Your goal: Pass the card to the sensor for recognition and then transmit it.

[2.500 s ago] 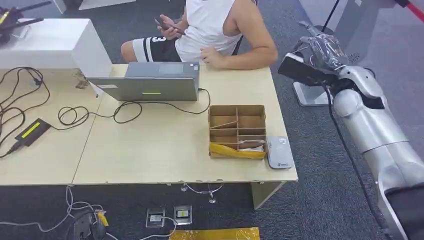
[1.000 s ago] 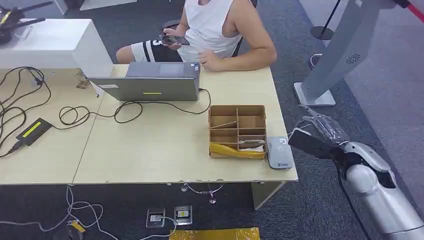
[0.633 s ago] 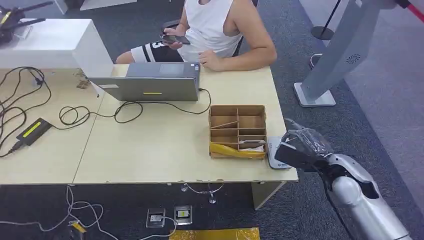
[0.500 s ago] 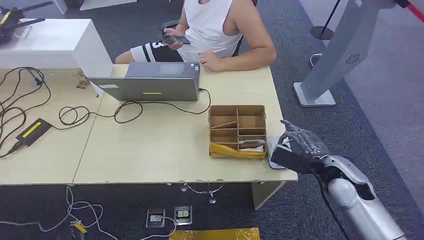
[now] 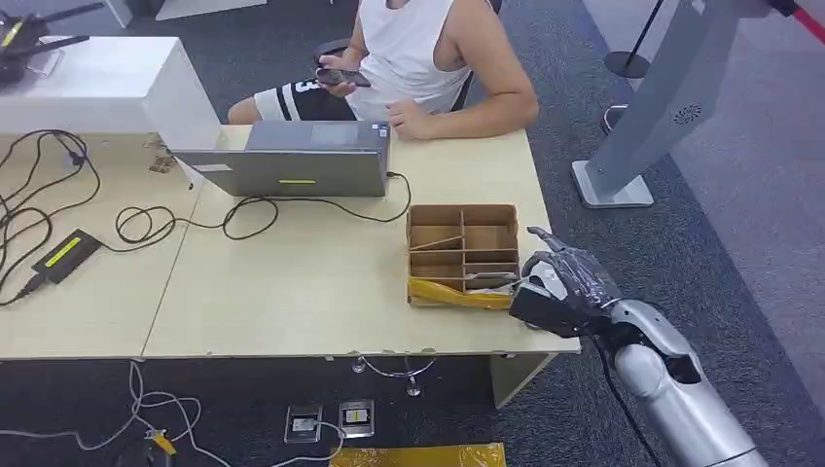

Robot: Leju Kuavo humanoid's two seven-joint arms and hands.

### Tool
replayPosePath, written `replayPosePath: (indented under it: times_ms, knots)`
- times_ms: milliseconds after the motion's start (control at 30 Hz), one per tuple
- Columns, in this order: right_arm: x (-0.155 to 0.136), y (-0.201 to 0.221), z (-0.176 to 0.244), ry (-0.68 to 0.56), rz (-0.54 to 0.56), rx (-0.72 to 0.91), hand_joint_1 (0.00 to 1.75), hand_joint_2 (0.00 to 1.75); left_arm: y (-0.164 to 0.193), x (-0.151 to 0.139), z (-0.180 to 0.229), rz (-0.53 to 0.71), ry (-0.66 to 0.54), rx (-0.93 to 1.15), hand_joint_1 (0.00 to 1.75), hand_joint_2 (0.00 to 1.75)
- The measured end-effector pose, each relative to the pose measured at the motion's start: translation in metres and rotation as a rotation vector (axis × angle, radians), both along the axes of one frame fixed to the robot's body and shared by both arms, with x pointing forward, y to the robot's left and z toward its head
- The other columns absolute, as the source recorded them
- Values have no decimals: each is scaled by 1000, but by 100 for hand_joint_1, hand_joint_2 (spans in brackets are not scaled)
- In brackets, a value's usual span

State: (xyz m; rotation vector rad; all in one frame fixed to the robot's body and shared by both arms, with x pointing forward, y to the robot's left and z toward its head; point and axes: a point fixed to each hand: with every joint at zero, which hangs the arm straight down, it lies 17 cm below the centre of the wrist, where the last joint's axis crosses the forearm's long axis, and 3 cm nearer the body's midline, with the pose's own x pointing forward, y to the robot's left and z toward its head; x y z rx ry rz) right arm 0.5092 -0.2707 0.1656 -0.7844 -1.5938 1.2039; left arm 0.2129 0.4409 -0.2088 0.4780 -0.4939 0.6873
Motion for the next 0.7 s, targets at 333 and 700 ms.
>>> replayPosePath:
  times_ms: [333,700]
  knots:
    - [12,-24,-19,10,-67,1,175,175,-1,-5,-7,-7,21,-5,0,0]
    - [20,-74,-25,22,-173,8,175,175,5,-19,-15,15,65,-11,0,0]
